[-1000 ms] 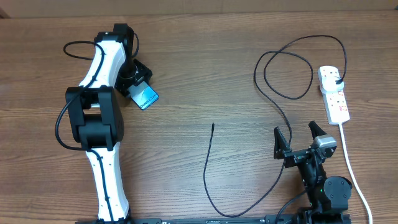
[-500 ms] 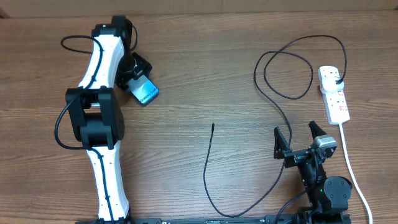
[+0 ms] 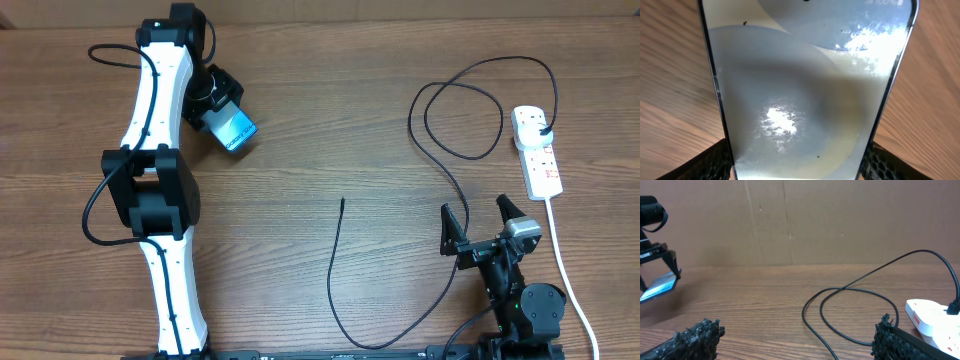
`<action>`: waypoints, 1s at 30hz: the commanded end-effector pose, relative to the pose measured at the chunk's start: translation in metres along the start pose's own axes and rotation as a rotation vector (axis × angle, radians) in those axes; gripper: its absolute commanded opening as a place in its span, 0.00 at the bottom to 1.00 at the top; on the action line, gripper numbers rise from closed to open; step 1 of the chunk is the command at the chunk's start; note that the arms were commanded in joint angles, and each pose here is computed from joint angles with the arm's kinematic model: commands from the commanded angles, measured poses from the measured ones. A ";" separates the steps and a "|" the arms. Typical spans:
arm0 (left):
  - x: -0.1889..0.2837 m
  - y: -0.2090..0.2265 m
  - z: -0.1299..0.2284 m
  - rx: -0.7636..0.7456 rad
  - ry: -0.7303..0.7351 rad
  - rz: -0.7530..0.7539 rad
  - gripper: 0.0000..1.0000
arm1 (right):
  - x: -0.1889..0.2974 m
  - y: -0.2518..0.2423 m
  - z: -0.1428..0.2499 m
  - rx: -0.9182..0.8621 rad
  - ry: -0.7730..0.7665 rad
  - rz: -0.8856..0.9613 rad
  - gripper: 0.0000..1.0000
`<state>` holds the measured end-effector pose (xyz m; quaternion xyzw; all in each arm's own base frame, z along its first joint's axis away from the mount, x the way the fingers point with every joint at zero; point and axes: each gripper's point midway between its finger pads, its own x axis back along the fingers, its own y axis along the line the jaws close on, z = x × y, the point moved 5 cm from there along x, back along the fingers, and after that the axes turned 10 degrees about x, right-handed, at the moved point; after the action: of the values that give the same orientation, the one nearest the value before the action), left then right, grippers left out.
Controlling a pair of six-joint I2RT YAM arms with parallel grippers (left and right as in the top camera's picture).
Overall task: Plug charger to phone and switch on socket
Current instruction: 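Lift the phone off the table with the left gripper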
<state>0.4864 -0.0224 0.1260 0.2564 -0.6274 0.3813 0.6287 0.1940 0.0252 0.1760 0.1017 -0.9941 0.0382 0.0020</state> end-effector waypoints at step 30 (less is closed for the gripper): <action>0.036 -0.044 0.066 0.006 0.540 0.367 0.04 | 0.000 0.000 0.002 0.001 -0.003 0.000 1.00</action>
<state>0.4785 -0.0838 0.1581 0.0663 -0.4911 0.5253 0.6917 0.1940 0.0251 0.1759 0.1015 -0.9941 0.0384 0.0022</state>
